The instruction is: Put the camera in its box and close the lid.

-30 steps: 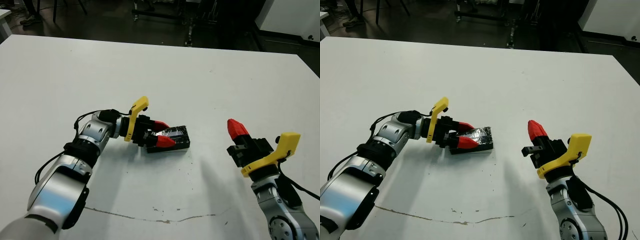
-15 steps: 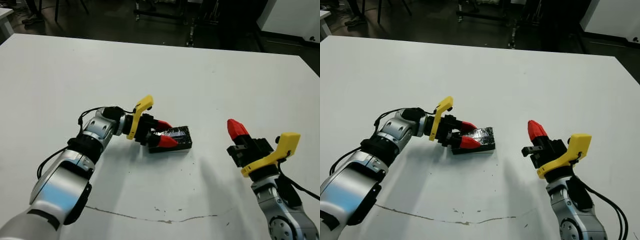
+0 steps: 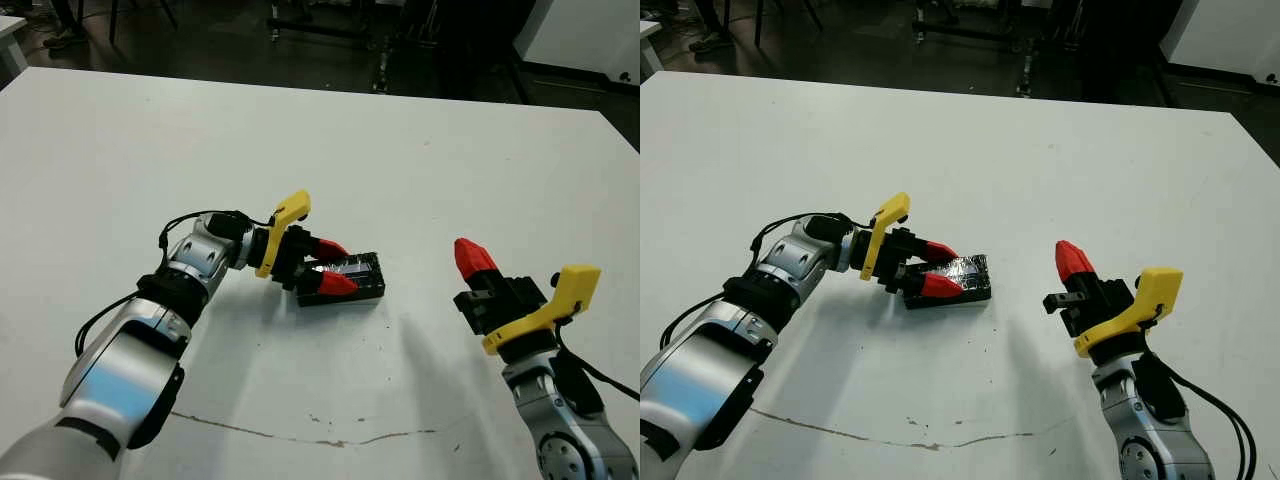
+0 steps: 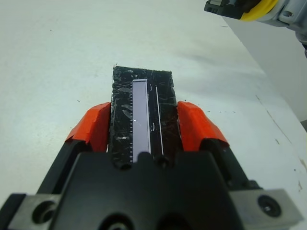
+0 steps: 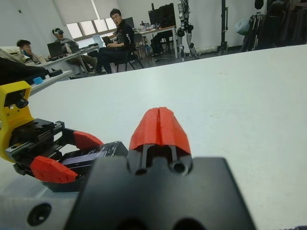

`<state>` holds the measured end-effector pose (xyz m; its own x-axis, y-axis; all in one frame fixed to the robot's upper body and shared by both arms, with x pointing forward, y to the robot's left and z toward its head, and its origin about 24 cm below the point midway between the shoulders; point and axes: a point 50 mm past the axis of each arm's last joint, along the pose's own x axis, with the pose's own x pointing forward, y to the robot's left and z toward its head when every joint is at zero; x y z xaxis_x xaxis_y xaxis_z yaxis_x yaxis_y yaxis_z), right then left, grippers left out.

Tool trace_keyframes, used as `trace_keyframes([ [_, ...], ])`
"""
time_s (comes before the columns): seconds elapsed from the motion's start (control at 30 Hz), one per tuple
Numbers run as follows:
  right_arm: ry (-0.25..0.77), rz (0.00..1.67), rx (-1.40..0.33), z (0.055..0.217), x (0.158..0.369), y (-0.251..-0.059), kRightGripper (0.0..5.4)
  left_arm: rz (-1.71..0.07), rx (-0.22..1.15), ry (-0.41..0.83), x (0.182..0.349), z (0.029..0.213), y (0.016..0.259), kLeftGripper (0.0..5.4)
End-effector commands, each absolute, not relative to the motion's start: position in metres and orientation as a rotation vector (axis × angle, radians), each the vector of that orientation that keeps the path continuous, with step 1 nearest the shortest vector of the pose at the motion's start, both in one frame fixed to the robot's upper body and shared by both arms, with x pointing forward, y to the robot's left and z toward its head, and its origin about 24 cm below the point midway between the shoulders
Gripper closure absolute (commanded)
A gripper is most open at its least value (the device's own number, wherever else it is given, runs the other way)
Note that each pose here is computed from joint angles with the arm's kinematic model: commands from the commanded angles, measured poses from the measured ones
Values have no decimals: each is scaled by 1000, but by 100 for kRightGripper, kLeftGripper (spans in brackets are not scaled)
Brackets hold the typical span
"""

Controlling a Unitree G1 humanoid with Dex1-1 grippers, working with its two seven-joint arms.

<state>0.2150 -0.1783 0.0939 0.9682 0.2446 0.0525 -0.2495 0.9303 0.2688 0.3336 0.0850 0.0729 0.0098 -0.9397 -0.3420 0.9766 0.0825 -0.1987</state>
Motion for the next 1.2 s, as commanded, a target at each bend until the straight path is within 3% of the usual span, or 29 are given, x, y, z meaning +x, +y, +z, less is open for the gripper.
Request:
trace_keyframes([
  [0.03,-8,248,266,93,214,-185,540,-1271,261,565,313,19,81,152],
  [0.17,-7,253,269,93,214,-184,540,-1258,320,501,312,20,88,88],
  [0.37,-5,254,274,93,214,-183,540,-1272,328,503,308,15,91,1],
  [0.73,-5,253,261,93,214,-184,540,-1299,339,483,307,13,93,1],
  [1.0,-7,248,275,93,214,-183,540,-1314,267,389,308,30,104,1],
  [1.2,-12,256,272,94,214,-182,540,-1310,208,364,306,50,125,1],
])
